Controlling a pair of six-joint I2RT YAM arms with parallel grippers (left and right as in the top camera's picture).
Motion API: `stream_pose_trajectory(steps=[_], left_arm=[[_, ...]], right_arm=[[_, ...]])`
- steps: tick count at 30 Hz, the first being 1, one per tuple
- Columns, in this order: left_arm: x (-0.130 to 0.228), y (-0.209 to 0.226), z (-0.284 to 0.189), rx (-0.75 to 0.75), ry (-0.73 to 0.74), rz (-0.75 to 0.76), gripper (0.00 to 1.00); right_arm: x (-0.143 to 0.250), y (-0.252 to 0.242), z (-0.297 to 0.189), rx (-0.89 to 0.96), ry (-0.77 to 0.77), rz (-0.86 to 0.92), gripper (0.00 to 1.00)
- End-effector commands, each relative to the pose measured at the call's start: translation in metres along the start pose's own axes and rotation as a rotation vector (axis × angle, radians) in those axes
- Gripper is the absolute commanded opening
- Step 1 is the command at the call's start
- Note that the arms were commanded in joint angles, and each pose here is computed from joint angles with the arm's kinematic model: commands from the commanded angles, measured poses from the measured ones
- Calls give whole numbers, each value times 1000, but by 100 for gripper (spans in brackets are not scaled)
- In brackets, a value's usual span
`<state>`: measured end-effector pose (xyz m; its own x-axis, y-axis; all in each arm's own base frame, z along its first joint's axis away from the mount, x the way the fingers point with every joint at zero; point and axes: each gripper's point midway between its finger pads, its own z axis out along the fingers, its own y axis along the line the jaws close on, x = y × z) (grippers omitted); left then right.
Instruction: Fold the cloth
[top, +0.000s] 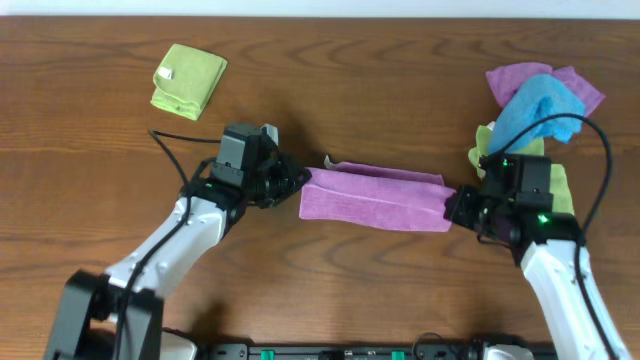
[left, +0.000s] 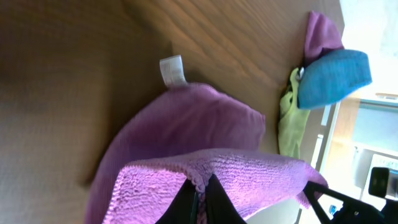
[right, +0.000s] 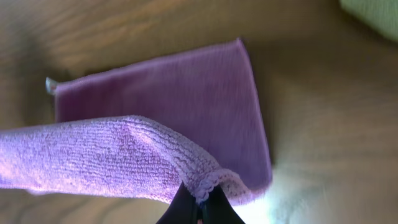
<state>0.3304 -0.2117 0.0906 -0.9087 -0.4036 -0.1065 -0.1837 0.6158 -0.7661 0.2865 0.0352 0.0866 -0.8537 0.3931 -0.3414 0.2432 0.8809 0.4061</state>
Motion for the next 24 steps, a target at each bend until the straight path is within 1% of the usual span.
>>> stream_pose_trajectory(steps=[1, 6, 11, 21, 22, 23, 24], left_arm=[[-13, 11, 10, -35, -44, -23, 6], [-21, 18, 22, -39, -67, -21, 6], [-31, 26, 33, -47, -101, -32, 6], [-26, 48, 51, -88, -71, -58, 6], [-26, 49, 51, -90, -69, -60, 6], [-26, 50, 51, -92, -68, -60, 6], [-26, 50, 51, -92, -68, -60, 6]], right_arm=[[-11, -11, 11, 56, -15, 9, 1], [-15, -22, 32, 92, 0, 15, 1], [-25, -27, 48, 106, -21, -8, 1], [-30, -36, 52, 157, -43, -9, 2], [-30, -37, 52, 157, -41, -9, 6], [-29, -37, 52, 158, -39, -9, 16], [-29, -37, 52, 159, -37, -9, 30]])
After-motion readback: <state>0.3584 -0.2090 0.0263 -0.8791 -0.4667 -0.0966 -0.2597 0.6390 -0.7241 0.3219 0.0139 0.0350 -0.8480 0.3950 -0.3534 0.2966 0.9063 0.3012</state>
